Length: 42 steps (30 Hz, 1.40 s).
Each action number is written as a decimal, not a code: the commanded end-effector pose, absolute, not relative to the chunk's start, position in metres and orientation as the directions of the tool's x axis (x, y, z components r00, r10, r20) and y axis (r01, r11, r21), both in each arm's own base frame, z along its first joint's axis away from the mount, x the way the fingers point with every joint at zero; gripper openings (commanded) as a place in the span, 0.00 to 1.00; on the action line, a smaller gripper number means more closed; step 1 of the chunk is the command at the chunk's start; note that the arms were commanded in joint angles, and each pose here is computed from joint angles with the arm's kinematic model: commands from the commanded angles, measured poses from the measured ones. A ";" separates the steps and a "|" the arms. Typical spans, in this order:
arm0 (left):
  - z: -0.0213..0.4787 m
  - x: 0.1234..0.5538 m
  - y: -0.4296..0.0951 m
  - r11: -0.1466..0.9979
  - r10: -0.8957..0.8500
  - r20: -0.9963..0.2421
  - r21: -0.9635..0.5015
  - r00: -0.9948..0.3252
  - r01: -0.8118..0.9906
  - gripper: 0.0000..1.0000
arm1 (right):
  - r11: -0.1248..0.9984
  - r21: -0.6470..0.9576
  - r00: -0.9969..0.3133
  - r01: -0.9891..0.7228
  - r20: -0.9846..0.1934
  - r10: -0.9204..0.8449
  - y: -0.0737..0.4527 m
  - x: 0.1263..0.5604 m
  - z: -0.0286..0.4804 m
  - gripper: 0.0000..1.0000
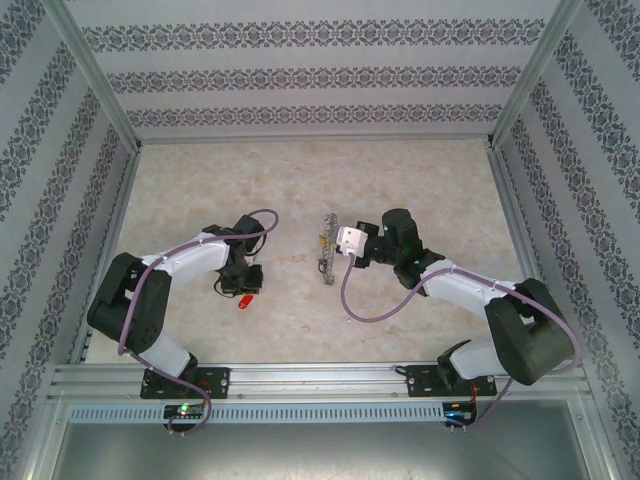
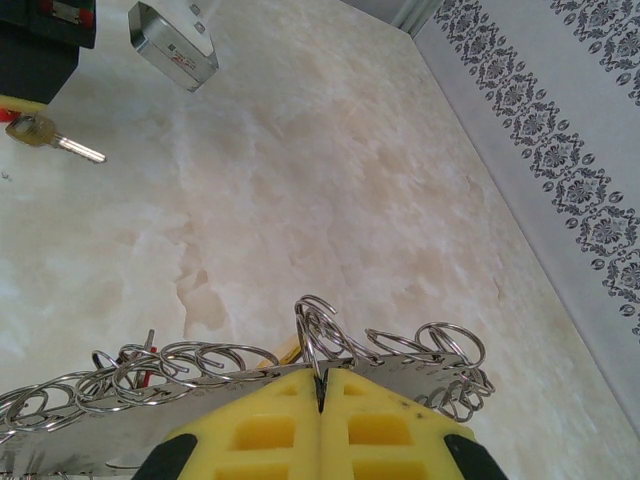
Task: Put the keys on the keyring
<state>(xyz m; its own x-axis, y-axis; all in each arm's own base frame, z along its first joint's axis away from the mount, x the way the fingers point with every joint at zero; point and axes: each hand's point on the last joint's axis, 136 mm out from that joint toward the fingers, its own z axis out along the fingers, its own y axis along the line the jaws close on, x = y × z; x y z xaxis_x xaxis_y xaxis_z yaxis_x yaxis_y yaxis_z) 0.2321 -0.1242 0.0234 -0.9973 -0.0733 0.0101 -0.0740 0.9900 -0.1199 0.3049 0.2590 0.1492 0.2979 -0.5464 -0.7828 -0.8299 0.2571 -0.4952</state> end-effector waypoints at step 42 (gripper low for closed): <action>0.196 0.299 -0.265 0.342 0.423 -0.893 -0.001 -0.154 0.940 0.00 | 0.399 -0.423 0.067 -0.814 -0.751 -0.657 0.248 0.294 0.191 0.00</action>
<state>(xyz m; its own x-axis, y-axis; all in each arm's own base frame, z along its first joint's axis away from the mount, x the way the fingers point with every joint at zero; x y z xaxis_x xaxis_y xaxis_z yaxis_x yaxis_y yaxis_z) 0.3009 -0.2491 0.1682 -0.3220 0.4413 -0.8376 0.8846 0.4554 -0.1001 0.2956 0.2671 0.1874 0.1614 -0.5986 -0.7846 -0.8286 0.3496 -0.4372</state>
